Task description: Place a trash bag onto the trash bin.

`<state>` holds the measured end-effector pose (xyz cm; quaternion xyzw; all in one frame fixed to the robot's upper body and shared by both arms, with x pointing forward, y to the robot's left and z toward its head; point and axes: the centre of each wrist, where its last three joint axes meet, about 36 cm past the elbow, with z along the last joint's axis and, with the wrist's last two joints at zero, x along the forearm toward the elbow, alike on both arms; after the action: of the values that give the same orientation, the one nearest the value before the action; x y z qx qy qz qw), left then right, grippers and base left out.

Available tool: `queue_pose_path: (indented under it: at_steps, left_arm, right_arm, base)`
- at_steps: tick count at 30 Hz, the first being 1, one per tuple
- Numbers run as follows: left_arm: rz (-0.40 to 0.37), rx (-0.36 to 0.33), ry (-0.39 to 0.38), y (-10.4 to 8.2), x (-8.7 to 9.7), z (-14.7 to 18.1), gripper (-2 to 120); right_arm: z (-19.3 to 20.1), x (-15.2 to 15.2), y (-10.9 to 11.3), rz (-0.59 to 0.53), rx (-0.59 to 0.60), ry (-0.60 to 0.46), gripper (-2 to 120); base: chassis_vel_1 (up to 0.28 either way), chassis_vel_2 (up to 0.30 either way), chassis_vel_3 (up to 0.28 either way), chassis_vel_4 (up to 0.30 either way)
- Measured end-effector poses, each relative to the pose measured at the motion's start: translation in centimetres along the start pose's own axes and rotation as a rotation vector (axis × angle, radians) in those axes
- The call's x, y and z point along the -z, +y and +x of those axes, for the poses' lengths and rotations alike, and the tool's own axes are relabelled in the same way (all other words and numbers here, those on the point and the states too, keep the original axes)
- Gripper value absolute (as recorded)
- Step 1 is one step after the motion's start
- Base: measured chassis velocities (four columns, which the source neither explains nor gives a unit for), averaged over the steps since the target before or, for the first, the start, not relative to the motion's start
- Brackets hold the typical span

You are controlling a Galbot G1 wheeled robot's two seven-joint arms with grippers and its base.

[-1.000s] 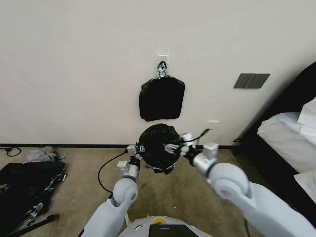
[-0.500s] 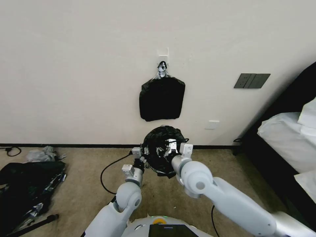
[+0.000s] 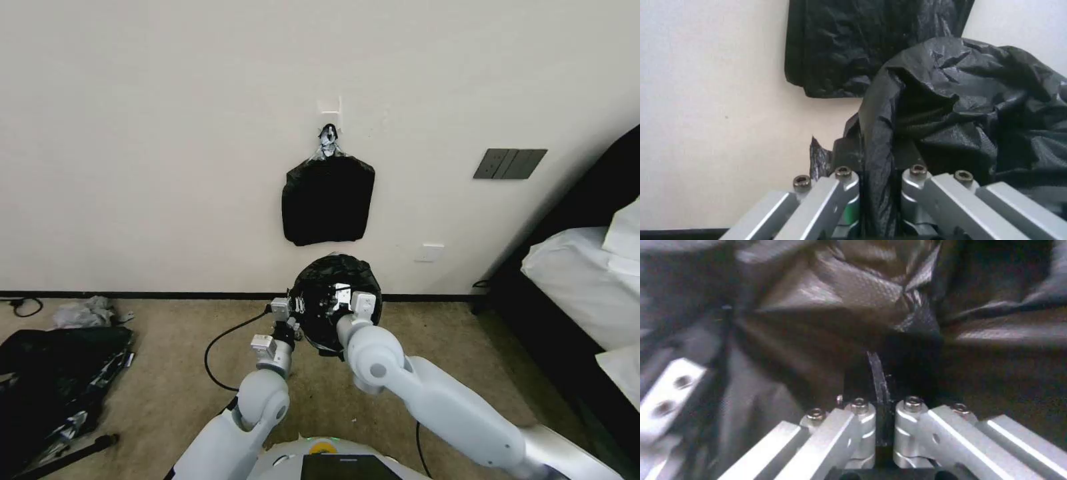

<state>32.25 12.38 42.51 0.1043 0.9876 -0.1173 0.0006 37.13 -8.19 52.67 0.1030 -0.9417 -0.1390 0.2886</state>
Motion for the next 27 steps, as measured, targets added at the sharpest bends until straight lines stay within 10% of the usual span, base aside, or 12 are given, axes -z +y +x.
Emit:
queue_pose_path:
  at_steps: [27]
  left_arm:
    - [0.005,-0.062,-0.048,-0.4,1.1,1.2,5]
  right_arm:
    - [-6.6,1.2,-1.0,-0.104,-0.139,0.072,0]
  base:
    - [0.000,0.000,0.000,0.000]
